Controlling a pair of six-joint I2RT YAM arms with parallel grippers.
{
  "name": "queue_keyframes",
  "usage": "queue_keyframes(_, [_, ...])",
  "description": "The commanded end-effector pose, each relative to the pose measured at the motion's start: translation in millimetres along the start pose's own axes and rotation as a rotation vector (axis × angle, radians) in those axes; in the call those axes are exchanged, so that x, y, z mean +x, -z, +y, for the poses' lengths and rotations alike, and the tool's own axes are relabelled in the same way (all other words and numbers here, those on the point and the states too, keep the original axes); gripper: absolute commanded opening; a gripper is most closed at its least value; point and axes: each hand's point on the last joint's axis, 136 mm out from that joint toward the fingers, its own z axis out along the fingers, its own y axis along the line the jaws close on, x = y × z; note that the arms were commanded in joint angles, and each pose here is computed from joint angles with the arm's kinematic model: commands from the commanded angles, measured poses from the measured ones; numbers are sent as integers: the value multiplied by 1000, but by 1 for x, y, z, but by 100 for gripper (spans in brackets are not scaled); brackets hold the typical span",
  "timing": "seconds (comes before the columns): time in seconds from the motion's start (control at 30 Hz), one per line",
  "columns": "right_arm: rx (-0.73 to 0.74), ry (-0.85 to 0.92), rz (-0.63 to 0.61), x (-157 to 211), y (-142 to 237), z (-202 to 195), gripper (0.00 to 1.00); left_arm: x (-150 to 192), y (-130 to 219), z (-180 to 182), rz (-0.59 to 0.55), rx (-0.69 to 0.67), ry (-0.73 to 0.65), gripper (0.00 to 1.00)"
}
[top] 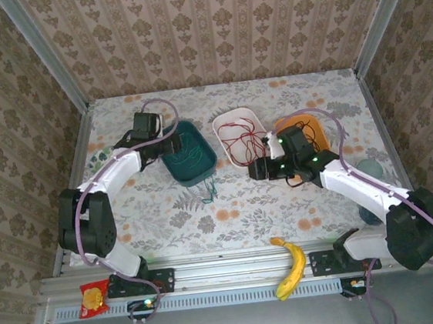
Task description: Untangle the cables
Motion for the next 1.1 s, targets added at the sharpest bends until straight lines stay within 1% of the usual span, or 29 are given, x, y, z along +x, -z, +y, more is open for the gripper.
queue_keyframes(0.0, [-21, 121, 52, 5, -5, 22, 55, -24, 25, -21, -119, 68, -49, 94])
queue_keyframes(0.07, [-32, 167, 81, 9, -10, 33, 55, -20, 36, -26, -148, 61, -67, 96])
queue_keyframes(0.17, [-48, 246, 149, 21, -27, 49, 55, -3, 49, -18, -168, -9, -48, 97])
queue_keyframes(0.3, [-62, 329, 262, 38, -54, 67, 55, 29, 69, 12, -199, -121, 103, 97])
queue_keyframes(0.33, [-56, 336, 282, 40, -62, 69, 54, 40, 74, 22, -202, -153, 145, 97])
queue_keyframes(0.4, [-33, 335, 299, 39, -78, 67, 52, 58, 82, 29, -202, -170, 186, 96])
queue_keyframes(0.53, [14, 309, 318, 33, -109, 58, 48, 91, 94, 21, -217, -110, 187, 96])
queue_keyframes(0.63, [30, 294, 316, 29, -128, 53, 45, 114, 96, 14, -205, -72, 167, 96])
queue_keyframes(0.9, [62, 261, 312, 23, -160, 36, 37, 144, 94, -15, -174, 19, 84, 95])
queue_keyframes(0.97, [65, 260, 320, 26, -164, 32, 32, 147, 92, -22, -161, 33, 55, 95])
queue_keyframes(1.07, [83, 252, 311, 25, -165, 26, 14, 148, 90, -35, -144, 60, -1, 95])
